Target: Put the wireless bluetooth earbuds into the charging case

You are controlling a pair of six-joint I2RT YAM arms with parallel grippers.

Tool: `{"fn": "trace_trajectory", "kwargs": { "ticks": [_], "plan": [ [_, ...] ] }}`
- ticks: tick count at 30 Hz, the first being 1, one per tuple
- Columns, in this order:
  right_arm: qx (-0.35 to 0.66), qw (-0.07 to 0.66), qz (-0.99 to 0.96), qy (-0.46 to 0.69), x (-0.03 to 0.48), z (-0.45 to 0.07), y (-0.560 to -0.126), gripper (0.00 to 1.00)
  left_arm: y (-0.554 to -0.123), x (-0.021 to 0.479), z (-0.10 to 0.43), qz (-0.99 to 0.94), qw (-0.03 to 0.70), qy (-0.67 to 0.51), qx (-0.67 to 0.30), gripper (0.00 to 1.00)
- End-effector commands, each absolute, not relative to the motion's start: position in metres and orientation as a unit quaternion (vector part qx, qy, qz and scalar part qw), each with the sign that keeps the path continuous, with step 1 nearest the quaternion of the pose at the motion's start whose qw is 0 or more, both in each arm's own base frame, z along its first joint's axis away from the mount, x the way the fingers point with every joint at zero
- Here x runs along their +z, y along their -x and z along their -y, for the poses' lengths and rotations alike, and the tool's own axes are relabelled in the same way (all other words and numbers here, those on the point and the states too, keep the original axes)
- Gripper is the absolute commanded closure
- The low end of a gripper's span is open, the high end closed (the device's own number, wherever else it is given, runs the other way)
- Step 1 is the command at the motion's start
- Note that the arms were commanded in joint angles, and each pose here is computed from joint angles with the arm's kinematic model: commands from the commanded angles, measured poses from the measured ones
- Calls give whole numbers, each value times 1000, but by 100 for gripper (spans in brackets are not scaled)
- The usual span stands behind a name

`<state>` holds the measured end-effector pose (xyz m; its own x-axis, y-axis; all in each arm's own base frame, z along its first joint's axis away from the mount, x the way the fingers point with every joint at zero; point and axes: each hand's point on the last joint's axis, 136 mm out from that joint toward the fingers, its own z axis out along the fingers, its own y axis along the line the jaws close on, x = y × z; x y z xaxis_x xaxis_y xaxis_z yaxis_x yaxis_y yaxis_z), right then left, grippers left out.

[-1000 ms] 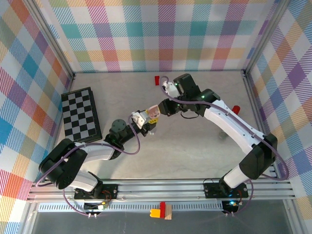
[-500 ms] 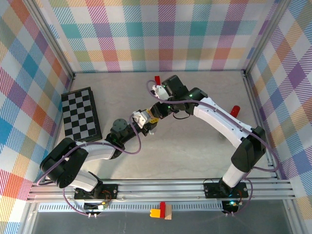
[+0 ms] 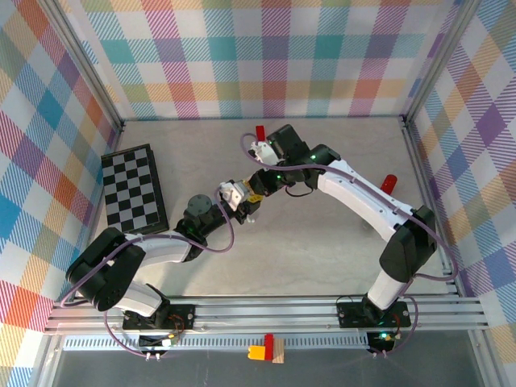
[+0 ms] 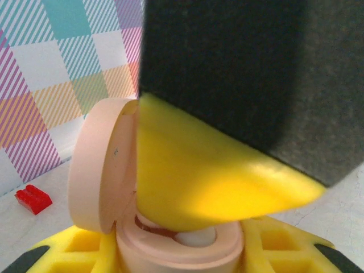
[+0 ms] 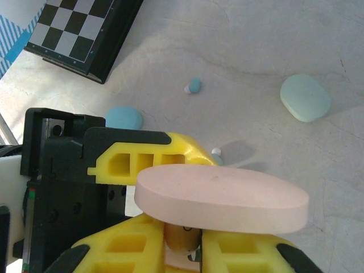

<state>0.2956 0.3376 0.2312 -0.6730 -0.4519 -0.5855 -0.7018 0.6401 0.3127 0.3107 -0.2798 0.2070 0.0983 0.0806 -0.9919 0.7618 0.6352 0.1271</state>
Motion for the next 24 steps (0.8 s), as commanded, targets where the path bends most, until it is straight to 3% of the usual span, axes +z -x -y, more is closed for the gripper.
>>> {"fn": "trace_trajectory", "kwargs": {
  "ticks": [1,12,24],
  "plan": [
    [283,226,-871,333,232,-346,-292,76,-314,233,282,-601,680,-324,-267,64],
    [304,272,-867,286,259,-307,-292,59,-312,227,276,-612,676,-315,-265,64],
    [304,288,-873,249,276,-304,-323,59,-288,217,292,-580,653,-390,-293,64]
  ]
}}
